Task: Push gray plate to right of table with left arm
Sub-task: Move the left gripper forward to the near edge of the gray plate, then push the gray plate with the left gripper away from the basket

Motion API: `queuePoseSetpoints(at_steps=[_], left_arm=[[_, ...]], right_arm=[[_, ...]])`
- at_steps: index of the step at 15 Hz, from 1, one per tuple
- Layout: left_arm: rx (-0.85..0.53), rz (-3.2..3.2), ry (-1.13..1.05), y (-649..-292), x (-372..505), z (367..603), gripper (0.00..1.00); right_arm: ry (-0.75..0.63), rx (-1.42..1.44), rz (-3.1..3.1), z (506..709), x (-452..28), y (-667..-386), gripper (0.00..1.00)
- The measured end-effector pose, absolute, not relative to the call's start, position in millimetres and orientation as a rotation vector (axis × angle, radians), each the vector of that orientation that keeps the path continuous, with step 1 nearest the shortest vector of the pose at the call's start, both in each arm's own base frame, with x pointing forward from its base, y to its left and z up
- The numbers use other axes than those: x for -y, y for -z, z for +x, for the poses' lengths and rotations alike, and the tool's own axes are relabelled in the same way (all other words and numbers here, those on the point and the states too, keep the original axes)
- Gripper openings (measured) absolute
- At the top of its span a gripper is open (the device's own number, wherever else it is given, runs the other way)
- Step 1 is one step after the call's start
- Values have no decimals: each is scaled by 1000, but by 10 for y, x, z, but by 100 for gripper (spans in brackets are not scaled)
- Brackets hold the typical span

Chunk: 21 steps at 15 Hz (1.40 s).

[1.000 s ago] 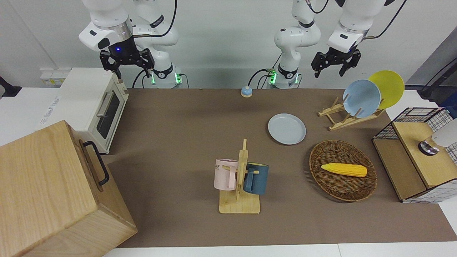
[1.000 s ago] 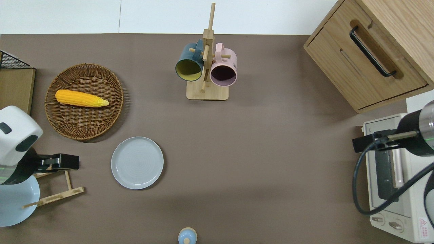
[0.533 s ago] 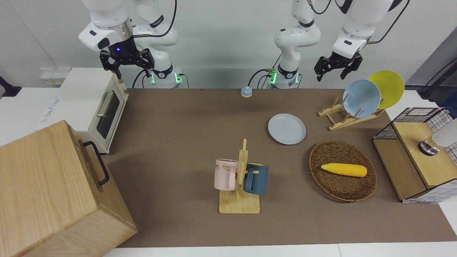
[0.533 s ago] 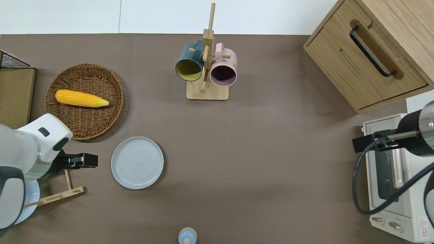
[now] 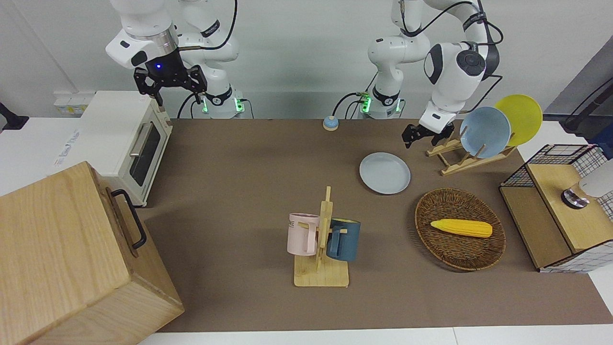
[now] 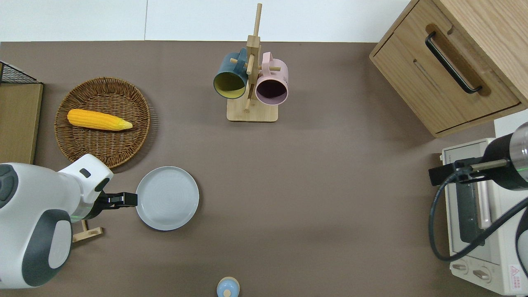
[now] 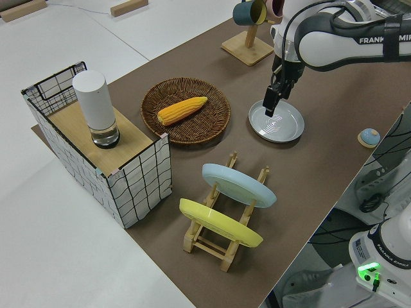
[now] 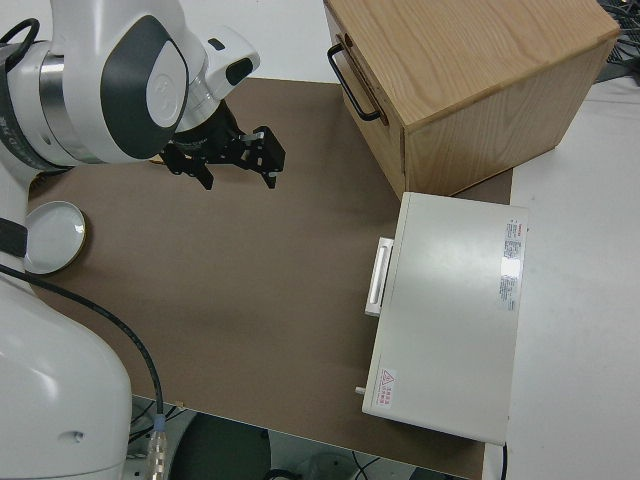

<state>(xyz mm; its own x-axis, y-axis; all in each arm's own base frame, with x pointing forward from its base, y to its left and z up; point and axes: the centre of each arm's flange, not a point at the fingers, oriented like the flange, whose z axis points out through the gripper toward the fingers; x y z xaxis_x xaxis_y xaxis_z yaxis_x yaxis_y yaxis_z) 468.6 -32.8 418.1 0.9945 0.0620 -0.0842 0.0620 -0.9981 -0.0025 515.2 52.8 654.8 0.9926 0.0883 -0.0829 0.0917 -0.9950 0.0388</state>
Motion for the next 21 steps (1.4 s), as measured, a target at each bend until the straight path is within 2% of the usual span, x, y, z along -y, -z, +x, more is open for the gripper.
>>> queuePoseSetpoints(at_steps=[2, 6, 10, 11, 12, 19, 20, 21], left_arm=[[-108, 3127, 139, -3931, 318, 4673, 96], [-113, 3117, 165, -3652, 315, 4693, 95], [-123, 3115, 140, -3349, 294, 4616, 88], [-127, 3114, 141, -3292, 289, 4613, 85], [-129, 3112, 144, -3251, 288, 4618, 76], [-167, 3097, 138, -3084, 303, 4665, 72], [-170, 3096, 137, -3077, 304, 4667, 66], [-171, 3095, 138, -3074, 304, 4668, 55]], right_arm=[[126, -140, 3093, 5152, -528, -6548, 100], [126, -140, 3093, 5152, -528, -6548, 100], [126, -140, 3093, 5152, -528, -6548, 100], [126, -140, 3093, 5152, -528, -6548, 100], [126, -140, 3093, 5152, -528, -6548, 100], [126, -140, 3093, 5152, -528, -6548, 100], [126, -140, 3093, 5152, -528, -6548, 100], [126, -140, 3093, 5152, -528, -6548, 100]])
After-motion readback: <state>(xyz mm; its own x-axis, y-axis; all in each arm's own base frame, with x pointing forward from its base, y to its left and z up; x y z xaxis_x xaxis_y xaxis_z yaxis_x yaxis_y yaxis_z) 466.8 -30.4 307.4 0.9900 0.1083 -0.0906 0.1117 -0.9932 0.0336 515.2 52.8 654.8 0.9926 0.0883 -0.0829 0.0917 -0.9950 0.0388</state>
